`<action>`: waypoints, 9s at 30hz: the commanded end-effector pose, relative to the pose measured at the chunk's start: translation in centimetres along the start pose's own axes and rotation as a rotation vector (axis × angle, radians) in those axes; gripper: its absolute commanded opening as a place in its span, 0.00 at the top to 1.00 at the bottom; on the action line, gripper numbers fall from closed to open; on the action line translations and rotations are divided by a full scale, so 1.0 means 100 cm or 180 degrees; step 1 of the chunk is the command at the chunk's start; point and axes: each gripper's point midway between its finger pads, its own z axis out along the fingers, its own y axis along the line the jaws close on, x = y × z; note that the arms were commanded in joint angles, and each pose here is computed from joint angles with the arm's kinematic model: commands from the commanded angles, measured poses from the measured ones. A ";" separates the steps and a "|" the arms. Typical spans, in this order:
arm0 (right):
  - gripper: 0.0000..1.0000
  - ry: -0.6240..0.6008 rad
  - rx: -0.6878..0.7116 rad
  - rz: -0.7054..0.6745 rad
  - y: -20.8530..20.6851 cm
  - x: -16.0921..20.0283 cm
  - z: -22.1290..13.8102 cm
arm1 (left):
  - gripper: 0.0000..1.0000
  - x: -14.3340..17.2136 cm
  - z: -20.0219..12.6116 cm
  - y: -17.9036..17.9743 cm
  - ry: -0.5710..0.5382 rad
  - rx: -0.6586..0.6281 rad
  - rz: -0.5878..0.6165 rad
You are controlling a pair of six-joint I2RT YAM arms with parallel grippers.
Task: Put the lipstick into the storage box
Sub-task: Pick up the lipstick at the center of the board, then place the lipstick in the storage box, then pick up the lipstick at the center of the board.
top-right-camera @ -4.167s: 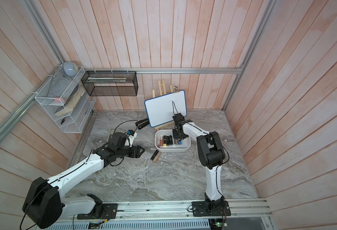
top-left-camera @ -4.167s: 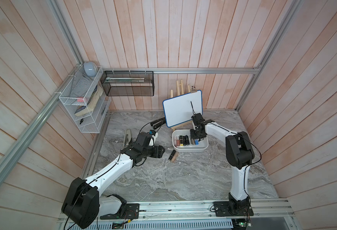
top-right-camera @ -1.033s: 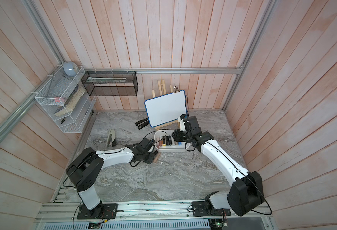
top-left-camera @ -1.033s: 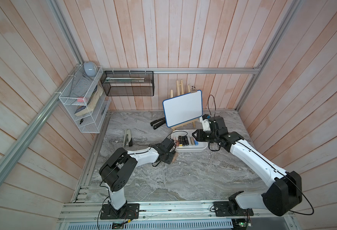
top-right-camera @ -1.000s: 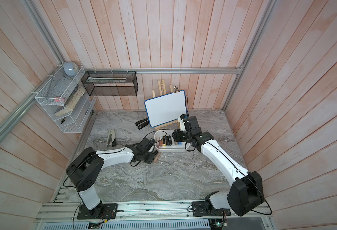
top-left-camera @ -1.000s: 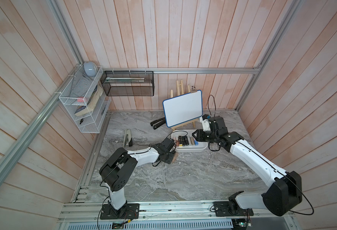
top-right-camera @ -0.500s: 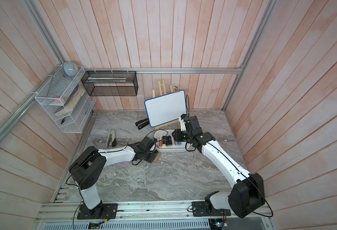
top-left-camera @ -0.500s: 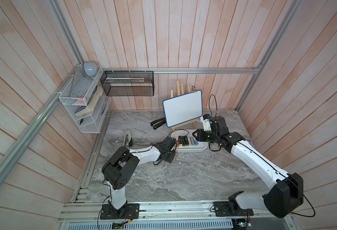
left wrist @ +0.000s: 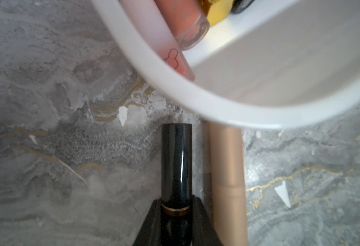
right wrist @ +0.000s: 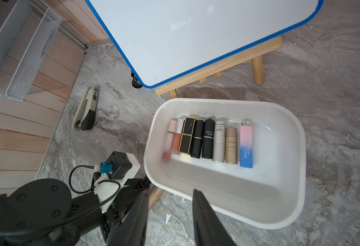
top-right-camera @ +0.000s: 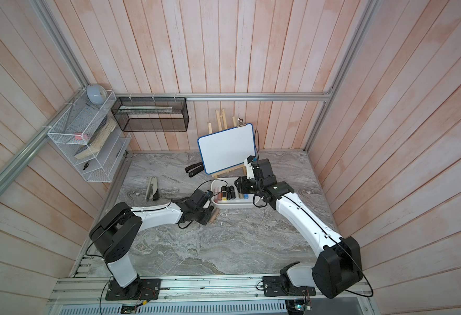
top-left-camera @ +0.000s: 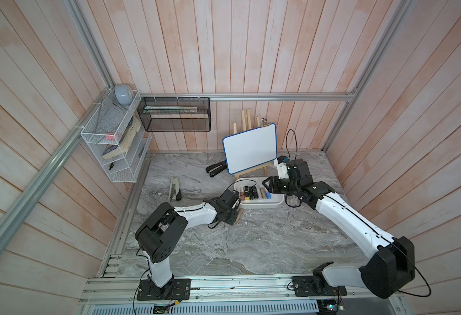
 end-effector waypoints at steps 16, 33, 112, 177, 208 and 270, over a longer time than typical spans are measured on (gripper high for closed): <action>0.61 0.0036 -0.0561 0.0193 0.028 0.005 0.010 | 0.82 0.013 -0.068 0.022 -0.0047 0.0004 -0.0563; 0.46 0.0149 -0.2556 0.0059 0.160 0.005 -0.022 | 0.82 -0.081 -0.244 -0.037 -0.1854 0.2619 -0.0780; 0.85 0.0751 0.2311 -0.0738 -0.138 0.004 0.106 | 0.16 -0.014 -0.141 -0.002 -0.0942 0.1259 -0.0949; 0.64 0.0405 0.0900 -0.0119 -0.060 -0.005 0.083 | 0.17 0.009 -0.107 -0.020 -0.0585 0.0835 -0.0650; 0.59 -0.0163 -0.0286 0.0495 -0.025 0.022 -0.015 | 0.41 0.008 -0.020 -0.028 0.0118 0.0011 0.0093; 0.53 0.0118 -0.1852 0.0720 0.072 0.027 0.002 | 0.81 -0.038 -0.149 -0.015 -0.0936 0.1596 -0.0817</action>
